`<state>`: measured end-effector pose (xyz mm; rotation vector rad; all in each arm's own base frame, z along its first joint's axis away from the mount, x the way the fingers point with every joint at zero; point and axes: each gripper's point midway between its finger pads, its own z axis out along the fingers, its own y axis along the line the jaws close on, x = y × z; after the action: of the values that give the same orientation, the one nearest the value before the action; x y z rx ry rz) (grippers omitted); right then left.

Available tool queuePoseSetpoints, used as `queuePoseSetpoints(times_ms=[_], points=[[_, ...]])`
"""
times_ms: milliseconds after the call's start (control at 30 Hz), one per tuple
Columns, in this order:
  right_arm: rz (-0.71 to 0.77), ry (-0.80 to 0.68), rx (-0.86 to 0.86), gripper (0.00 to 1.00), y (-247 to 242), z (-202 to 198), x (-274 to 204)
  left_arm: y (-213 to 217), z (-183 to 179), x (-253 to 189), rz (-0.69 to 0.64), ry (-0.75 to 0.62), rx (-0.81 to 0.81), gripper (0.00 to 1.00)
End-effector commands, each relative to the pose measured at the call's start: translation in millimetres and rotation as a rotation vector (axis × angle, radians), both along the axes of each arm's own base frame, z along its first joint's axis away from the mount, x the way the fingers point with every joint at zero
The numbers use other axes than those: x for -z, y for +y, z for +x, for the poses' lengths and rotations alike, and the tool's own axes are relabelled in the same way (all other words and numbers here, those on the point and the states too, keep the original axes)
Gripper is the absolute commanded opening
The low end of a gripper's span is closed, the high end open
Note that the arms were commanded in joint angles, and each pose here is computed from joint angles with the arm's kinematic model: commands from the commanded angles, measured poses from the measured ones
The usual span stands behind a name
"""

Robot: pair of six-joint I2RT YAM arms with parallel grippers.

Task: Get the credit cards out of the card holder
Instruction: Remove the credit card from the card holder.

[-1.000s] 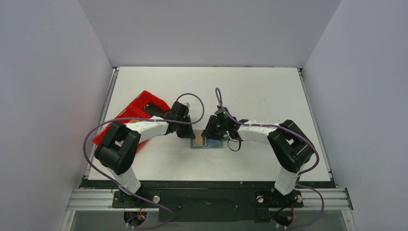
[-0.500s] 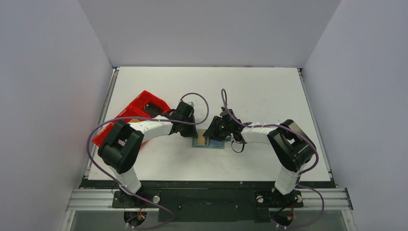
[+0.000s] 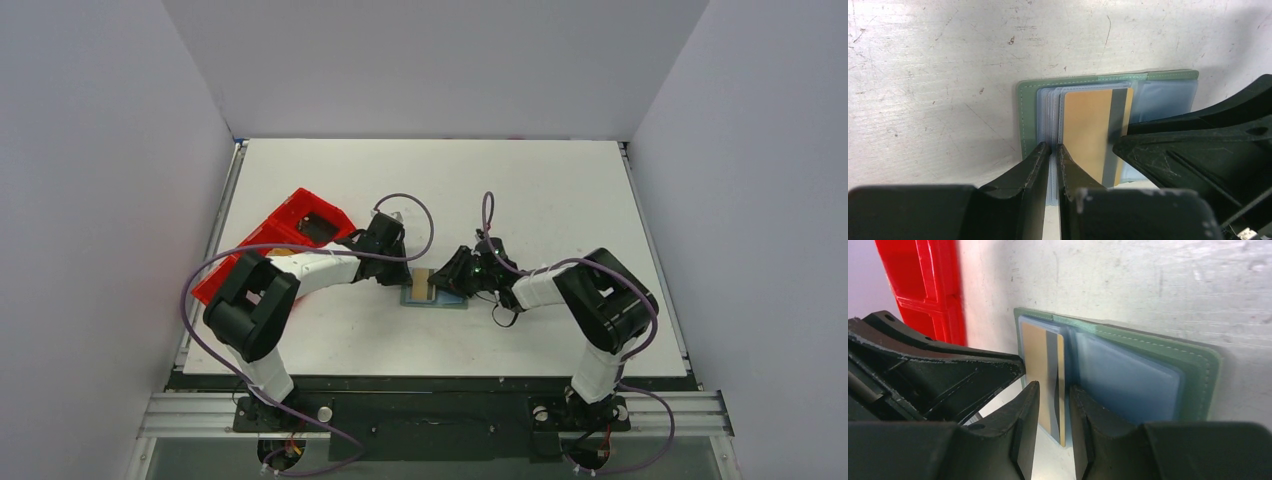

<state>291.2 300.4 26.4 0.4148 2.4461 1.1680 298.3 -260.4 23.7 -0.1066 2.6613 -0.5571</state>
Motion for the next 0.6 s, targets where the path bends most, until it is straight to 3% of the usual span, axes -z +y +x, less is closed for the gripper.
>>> queuePoseSetpoints(times_ms=[0,567], points=[[0.090,-0.011,0.033,0.24,1.8,6.0,-1.8,20.1,-39.4,42.2,0.110,0.135,0.011,0.09],[0.225,0.003,0.110,0.18,-8.2,10.6,-1.5,21.5,-44.4,48.5,0.110,0.160,0.002,0.04]])
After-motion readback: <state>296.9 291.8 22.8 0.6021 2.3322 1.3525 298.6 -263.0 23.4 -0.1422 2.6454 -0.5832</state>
